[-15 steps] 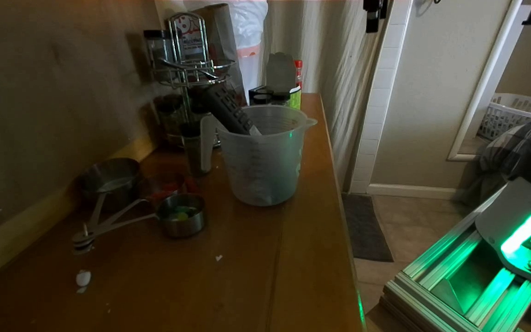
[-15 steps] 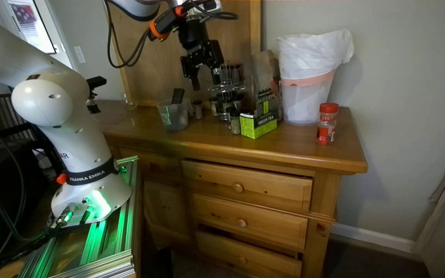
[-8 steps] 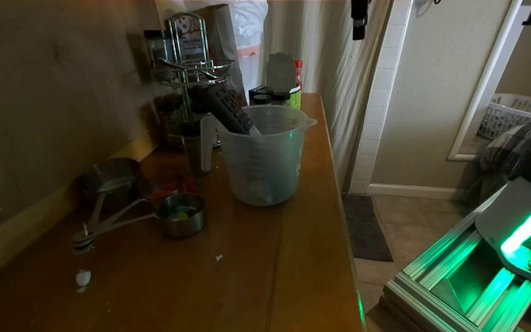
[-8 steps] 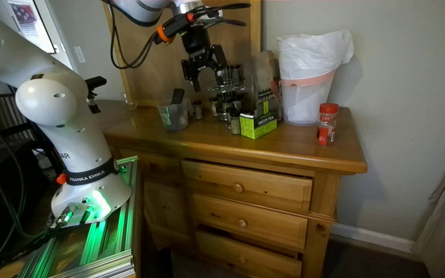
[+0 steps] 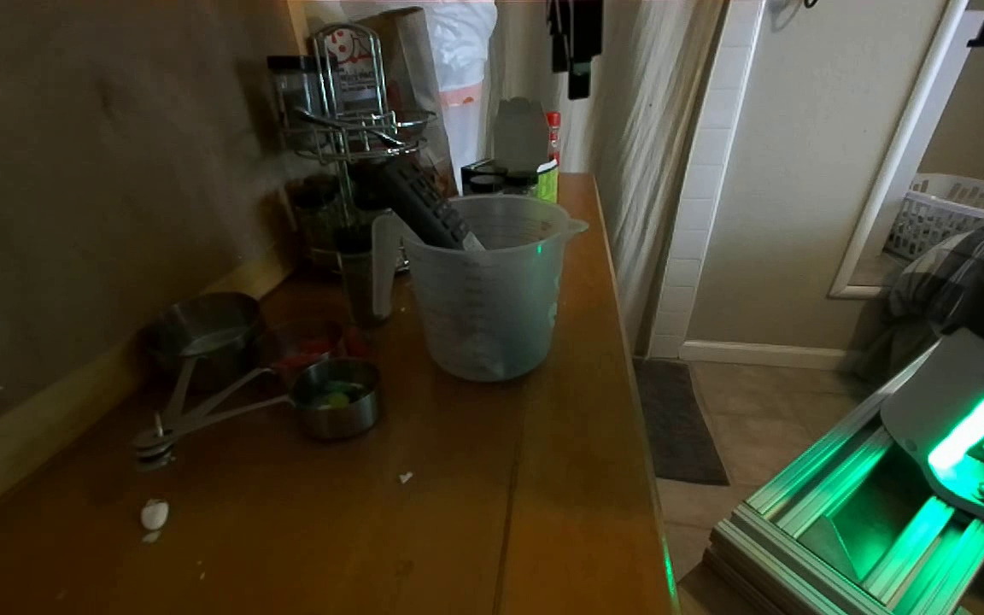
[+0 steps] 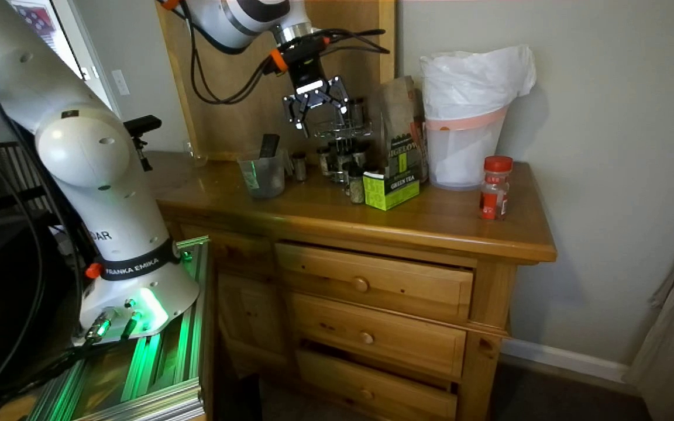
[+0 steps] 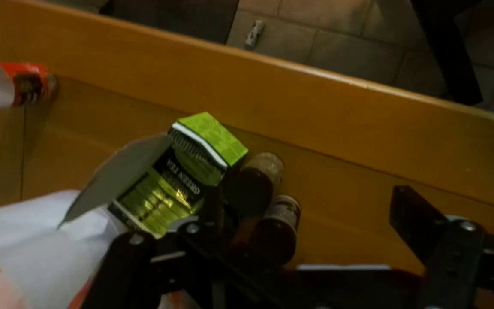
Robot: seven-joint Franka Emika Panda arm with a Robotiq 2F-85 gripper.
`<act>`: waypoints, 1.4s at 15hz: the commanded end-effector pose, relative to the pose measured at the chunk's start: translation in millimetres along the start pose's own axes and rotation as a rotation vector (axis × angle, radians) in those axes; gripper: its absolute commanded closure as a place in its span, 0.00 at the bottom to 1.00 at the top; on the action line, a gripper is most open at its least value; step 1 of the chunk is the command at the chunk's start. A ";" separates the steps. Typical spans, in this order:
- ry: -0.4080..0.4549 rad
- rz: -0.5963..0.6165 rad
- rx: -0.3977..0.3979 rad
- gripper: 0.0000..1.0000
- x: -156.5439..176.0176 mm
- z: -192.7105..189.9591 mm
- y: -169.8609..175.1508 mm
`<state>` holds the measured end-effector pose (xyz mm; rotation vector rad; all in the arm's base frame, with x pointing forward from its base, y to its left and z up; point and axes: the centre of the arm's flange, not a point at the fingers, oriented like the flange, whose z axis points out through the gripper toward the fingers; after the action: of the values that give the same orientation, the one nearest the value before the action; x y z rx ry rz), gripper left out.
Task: Put the fork in the jar
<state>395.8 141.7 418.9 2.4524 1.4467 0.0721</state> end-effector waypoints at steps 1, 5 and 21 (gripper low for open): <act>0.104 -0.174 -0.035 0.00 47.3 -13.9 -3.6; 0.187 -0.360 -0.053 0.00 37.3 -50.4 -31.5; 0.461 -0.805 0.034 0.00 80.3 -72.3 -90.3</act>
<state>345.0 268.0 455.0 1.7528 2.5303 0.4565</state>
